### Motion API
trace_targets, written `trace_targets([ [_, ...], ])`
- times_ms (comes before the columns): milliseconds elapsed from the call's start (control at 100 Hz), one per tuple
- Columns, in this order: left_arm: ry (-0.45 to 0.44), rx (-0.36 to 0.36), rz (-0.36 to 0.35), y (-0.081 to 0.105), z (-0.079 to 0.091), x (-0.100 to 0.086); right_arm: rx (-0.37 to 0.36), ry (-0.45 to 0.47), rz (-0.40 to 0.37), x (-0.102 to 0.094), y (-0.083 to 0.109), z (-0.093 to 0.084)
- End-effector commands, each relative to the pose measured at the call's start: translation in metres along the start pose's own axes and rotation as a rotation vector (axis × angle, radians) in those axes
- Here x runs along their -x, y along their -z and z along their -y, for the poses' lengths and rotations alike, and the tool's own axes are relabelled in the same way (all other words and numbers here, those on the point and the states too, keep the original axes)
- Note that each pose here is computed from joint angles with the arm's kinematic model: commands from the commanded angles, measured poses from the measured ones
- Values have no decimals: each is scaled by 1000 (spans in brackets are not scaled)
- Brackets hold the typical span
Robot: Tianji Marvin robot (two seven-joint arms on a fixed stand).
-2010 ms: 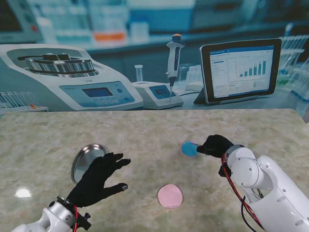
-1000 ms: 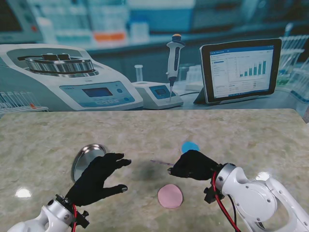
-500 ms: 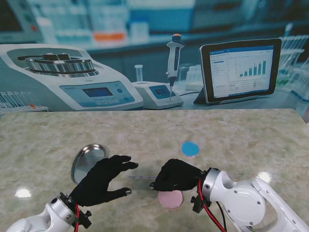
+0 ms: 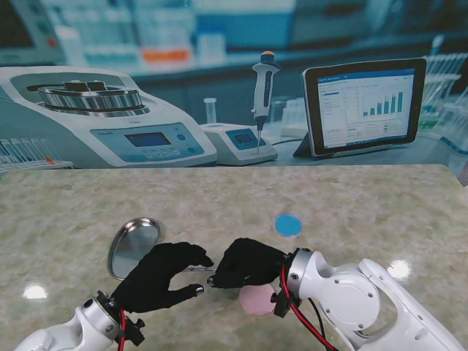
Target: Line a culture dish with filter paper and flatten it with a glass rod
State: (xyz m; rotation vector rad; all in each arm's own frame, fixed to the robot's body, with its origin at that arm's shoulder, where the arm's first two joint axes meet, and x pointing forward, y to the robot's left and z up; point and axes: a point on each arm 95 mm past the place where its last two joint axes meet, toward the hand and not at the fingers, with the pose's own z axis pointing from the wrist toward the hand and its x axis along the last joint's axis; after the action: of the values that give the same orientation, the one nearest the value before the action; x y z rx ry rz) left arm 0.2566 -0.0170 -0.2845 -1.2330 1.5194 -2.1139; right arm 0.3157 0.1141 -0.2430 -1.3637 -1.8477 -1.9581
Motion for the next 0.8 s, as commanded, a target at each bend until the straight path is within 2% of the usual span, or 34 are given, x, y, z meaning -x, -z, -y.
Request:
trace_targets([
  [0, 3, -1, 1, 0, -1, -1, -5, -14, -14, -2, -4, 3],
  [250, 14, -21, 23, -1, -1, -1, -23, -17, -38, -6, -11, 6],
  [530, 32, -12, 46, -3, -1, -1, -25, -20, -45, -6, -12, 5],
  [790, 51, -13, 41, -8, -4, -2, -35, -27, -52, -7, -15, 8],
])
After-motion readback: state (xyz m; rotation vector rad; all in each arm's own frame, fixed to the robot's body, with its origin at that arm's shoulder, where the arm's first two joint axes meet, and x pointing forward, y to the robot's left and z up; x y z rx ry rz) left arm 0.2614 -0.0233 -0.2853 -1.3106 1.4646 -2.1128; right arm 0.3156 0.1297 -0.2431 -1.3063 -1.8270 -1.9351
